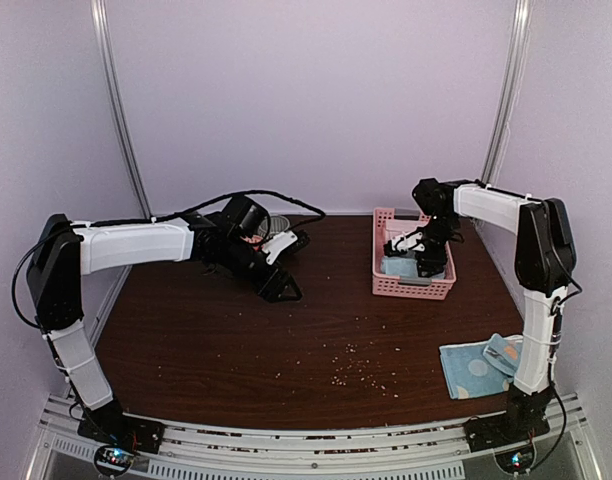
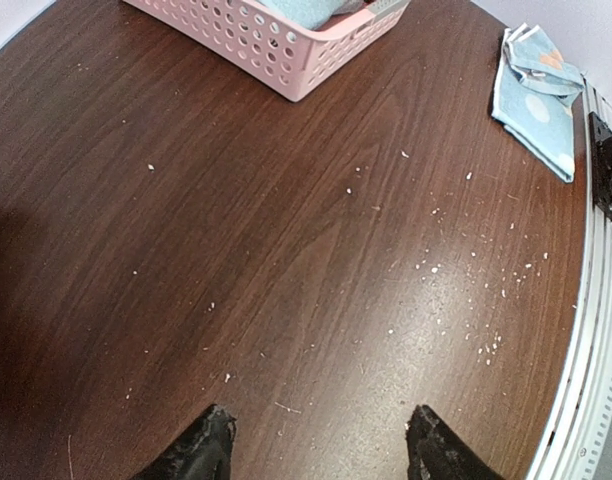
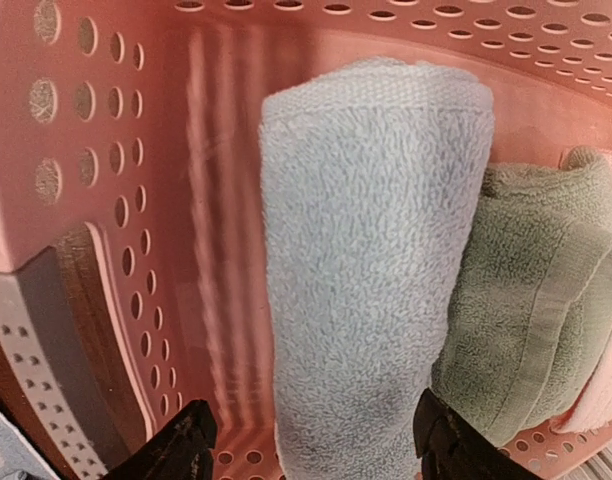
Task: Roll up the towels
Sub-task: Place the towel in the bin, then adjust the towel in the storage box.
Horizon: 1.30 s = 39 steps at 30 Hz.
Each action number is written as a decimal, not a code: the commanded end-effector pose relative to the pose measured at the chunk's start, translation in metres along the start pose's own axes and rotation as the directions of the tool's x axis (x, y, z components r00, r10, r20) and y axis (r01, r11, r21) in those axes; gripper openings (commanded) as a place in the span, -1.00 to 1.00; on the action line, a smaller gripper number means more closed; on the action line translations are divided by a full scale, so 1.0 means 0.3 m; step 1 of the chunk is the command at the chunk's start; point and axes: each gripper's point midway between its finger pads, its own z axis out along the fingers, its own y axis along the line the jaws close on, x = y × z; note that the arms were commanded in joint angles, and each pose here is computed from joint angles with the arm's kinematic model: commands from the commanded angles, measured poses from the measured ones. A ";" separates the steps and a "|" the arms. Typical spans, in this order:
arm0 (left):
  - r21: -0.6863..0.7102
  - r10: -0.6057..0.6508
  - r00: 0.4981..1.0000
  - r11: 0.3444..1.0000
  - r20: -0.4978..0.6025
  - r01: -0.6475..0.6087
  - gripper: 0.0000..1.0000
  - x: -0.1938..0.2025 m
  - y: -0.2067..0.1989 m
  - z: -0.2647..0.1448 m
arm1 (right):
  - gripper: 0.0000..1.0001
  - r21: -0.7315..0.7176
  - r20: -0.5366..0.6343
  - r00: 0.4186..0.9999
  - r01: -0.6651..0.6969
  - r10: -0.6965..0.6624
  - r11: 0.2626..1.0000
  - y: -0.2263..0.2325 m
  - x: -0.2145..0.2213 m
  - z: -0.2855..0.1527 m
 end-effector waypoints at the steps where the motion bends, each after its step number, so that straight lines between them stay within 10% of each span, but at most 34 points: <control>1: 0.016 0.026 0.999 1.000 0.022 -0.026 0.22 -0.019 -0.012 -0.002 | 0.36 -0.049 0.033 0.999 -0.030 0.032 0.998 0.028 -0.015 -0.053; 5: 0.016 0.026 0.999 1.000 0.022 -0.026 0.22 -0.020 -0.010 0.001 | 0.04 -0.089 0.088 0.994 -0.050 0.058 0.995 0.027 -0.053 -0.096; 11: 0.015 0.025 0.999 1.000 0.022 -0.026 0.22 -0.021 -0.011 -0.001 | -0.97 -0.245 0.049 0.990 -0.114 0.130 0.963 0.054 -0.064 -0.022; 39: 0.034 0.012 1.000 0.999 -0.002 -0.012 0.22 0.001 -0.010 0.027 | -1.00 -0.010 0.004 0.958 -0.287 0.287 0.958 -0.194 0.004 0.199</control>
